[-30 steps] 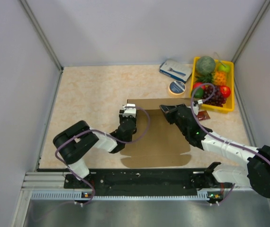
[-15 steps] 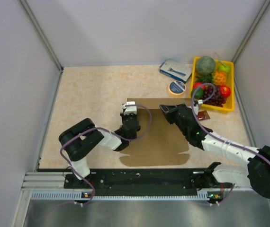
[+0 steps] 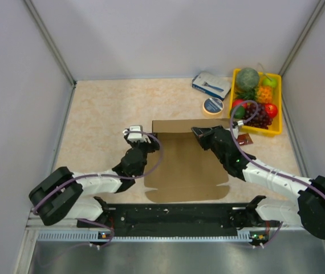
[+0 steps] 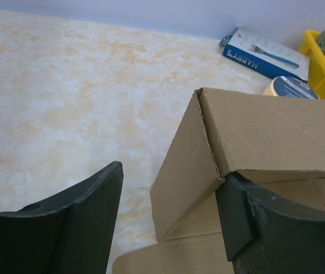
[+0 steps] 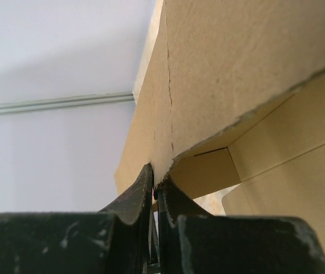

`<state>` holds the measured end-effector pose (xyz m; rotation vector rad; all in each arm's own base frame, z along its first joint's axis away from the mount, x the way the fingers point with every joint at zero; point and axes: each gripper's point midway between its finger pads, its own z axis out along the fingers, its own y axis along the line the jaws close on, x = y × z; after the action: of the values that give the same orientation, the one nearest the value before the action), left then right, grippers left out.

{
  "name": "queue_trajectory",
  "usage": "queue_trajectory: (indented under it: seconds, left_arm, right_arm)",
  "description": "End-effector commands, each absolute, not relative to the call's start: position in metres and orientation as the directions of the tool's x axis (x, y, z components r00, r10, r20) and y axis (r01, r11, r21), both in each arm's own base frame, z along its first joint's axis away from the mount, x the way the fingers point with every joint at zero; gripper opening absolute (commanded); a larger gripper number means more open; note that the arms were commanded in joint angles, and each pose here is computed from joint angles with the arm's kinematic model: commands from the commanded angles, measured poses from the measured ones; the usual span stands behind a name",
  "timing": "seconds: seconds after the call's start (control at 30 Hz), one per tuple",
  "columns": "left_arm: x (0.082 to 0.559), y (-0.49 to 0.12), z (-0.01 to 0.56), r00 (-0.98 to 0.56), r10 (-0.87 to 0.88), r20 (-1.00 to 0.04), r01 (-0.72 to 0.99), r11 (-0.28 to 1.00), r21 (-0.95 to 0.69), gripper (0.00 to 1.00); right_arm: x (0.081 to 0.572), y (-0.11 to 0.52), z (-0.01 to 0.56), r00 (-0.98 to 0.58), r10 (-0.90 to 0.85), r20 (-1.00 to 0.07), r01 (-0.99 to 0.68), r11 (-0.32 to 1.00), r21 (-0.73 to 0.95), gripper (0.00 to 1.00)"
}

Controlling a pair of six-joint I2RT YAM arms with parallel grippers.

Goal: Fold the paper box

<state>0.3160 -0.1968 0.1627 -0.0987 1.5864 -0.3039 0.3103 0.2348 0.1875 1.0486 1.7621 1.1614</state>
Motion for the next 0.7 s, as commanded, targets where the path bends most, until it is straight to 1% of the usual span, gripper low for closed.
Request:
queue_trajectory:
  seconds: [0.0,0.1,0.2,0.3,0.37,0.4,0.47,0.5,0.53,0.57,0.67]
  left_arm:
    - [0.323,-0.207,0.160,-0.052,-0.218,-0.975,0.159,0.962,-0.224,0.67]
    - [0.333,-0.209,0.158,-0.048,-0.189,-0.981,0.131,0.972,-0.193,0.67]
    - [0.343,-0.200,0.158,-0.018,-0.175,-0.984,0.033,0.984,-0.176,0.68]
    - [0.354,-0.200,0.164,0.022,-0.148,-0.989,-0.006,0.989,-0.148,0.66]
    - [0.361,-0.203,0.157,0.018,-0.113,-0.993,-0.037,0.993,-0.113,0.61]
    - [0.366,-0.203,0.166,0.053,-0.106,-0.993,-0.052,0.993,-0.109,0.59]
    - [0.370,-0.201,0.160,0.065,-0.078,-0.995,-0.087,0.993,-0.083,0.48]
    - [0.372,-0.199,0.162,0.071,-0.033,-0.997,-0.098,0.994,-0.040,0.41]
    - [0.373,-0.195,0.167,0.093,-0.031,-0.995,-0.131,0.990,-0.043,0.29]
    - [0.373,-0.193,0.165,0.094,-0.011,-0.996,-0.148,0.989,-0.025,0.00]
    - [0.373,-0.190,0.170,0.117,0.016,-0.993,-0.152,0.988,-0.002,0.00]
  right_arm:
    - [0.305,0.235,0.167,-0.414,0.889,-0.193,0.271,0.323,0.907,0.00]
    - [0.306,0.237,0.170,-0.416,0.889,-0.190,0.268,0.319,0.909,0.00]
    - [0.306,0.238,0.169,-0.420,0.887,-0.192,0.267,0.323,0.908,0.00]
    - [0.305,0.239,0.166,-0.425,0.886,-0.188,0.272,0.322,0.907,0.00]
    - [0.305,0.238,0.167,-0.421,0.888,-0.184,0.273,0.317,0.908,0.00]
    - [0.305,0.238,0.167,-0.423,0.887,-0.185,0.273,0.320,0.907,0.00]
    - [0.306,0.238,0.169,-0.420,0.887,-0.191,0.272,0.323,0.906,0.00]
    - [0.305,0.237,0.170,-0.422,0.886,-0.194,0.270,0.327,0.906,0.00]
    - [0.305,0.236,0.171,-0.420,0.886,-0.195,0.269,0.327,0.906,0.00]
    - [0.306,0.235,0.171,-0.414,0.889,-0.196,0.270,0.326,0.906,0.00]
    - [0.305,0.236,0.173,-0.415,0.890,-0.191,0.269,0.320,0.908,0.00]
